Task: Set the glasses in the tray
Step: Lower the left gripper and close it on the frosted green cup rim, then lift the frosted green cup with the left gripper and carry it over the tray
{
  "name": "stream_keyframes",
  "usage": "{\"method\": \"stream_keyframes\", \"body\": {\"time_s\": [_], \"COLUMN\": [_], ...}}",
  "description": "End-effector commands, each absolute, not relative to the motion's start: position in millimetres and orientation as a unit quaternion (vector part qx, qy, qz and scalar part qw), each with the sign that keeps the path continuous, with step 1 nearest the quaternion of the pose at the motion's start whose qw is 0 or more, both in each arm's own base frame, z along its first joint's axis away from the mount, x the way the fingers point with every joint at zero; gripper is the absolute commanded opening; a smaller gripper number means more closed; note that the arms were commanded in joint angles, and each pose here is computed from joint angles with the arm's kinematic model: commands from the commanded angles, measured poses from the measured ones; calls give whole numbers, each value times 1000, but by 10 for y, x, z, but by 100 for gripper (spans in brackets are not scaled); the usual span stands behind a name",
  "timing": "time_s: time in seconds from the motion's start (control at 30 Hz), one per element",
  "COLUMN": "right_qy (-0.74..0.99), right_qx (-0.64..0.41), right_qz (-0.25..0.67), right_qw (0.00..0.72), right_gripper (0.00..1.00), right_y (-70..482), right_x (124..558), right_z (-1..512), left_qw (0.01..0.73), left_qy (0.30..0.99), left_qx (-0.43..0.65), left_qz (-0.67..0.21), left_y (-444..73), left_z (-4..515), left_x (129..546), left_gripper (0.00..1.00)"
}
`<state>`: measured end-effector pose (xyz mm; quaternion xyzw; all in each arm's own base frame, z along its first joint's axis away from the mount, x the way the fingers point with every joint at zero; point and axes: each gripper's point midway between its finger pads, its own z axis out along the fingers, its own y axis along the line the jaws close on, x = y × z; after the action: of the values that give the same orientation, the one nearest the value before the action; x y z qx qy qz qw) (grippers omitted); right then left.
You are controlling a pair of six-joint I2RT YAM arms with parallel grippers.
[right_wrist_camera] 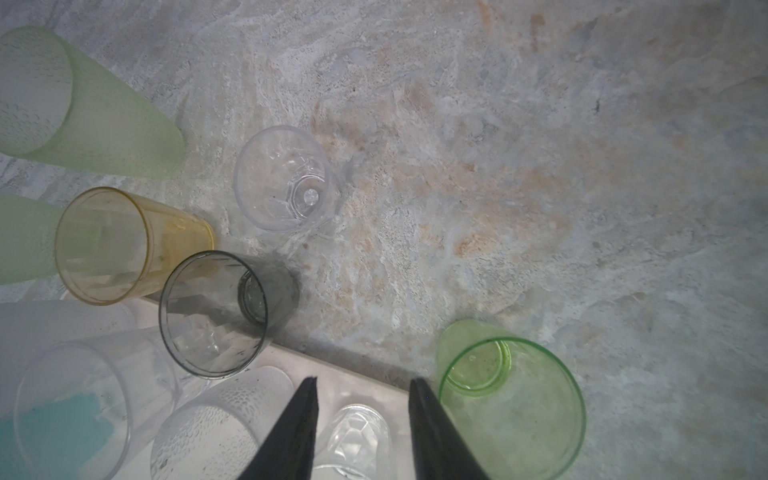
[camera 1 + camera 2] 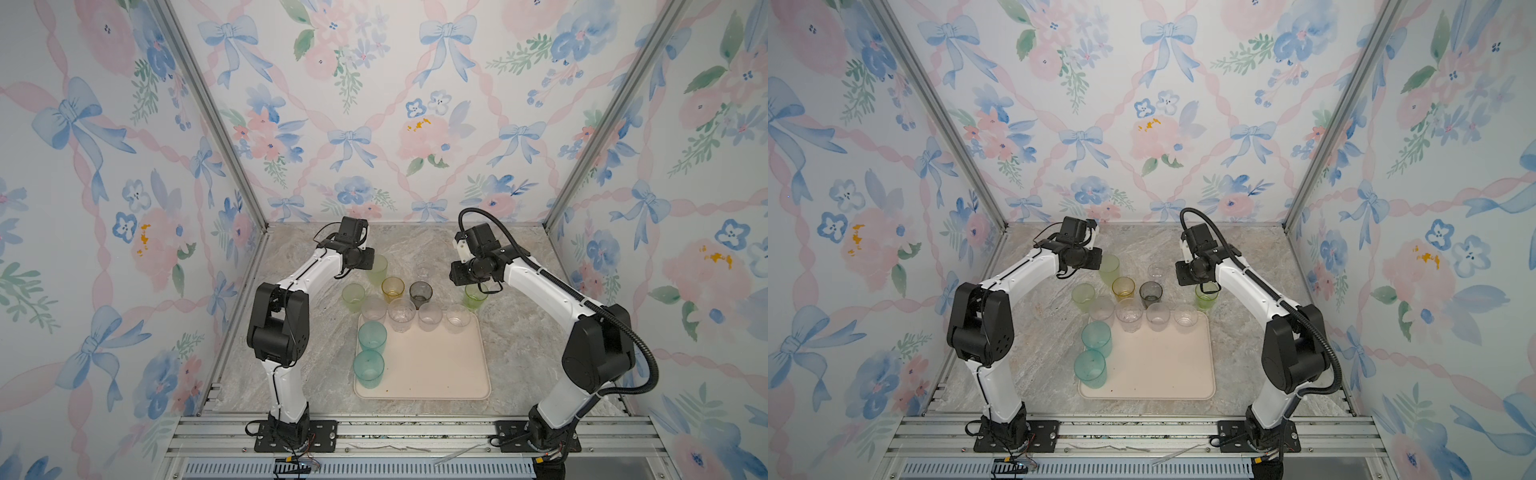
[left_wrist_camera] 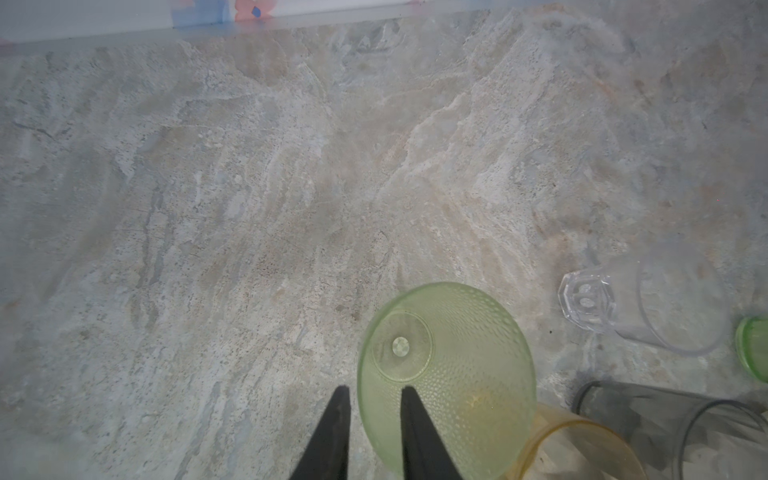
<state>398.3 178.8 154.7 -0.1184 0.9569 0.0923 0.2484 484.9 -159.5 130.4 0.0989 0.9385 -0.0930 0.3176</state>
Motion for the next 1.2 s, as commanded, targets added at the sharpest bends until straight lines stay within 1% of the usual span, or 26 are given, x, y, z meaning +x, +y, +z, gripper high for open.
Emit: {"method": "stream_keyframes", "body": {"time_s": [0.0, 0.5, 1.0, 1.17], "right_qy": [957, 959, 960, 961], "right_qx": [-123, -119, -113, -112], "right_qz": [87, 87, 87, 87], "right_qw": [248, 241, 239, 239], "right_gripper": [40, 40, 40, 40], "right_y": [1791, 1766, 1721, 1709], "right_x": [4020, 4030, 4023, 4016], "right_z": [1551, 1486, 1442, 1436], "left_qw": [309, 293, 284, 306], "left_qy": [940, 946, 949, 943], "left_qx": [107, 112, 120, 117], "left_qz": [-96, -79, -67, -53], "left_y": [-1610, -1596, -1577, -1507], "left_z": [1255, 1086, 1013, 1212], "left_x": [4874, 4960, 5019, 5035], "left_gripper": [24, 20, 1, 0]}}
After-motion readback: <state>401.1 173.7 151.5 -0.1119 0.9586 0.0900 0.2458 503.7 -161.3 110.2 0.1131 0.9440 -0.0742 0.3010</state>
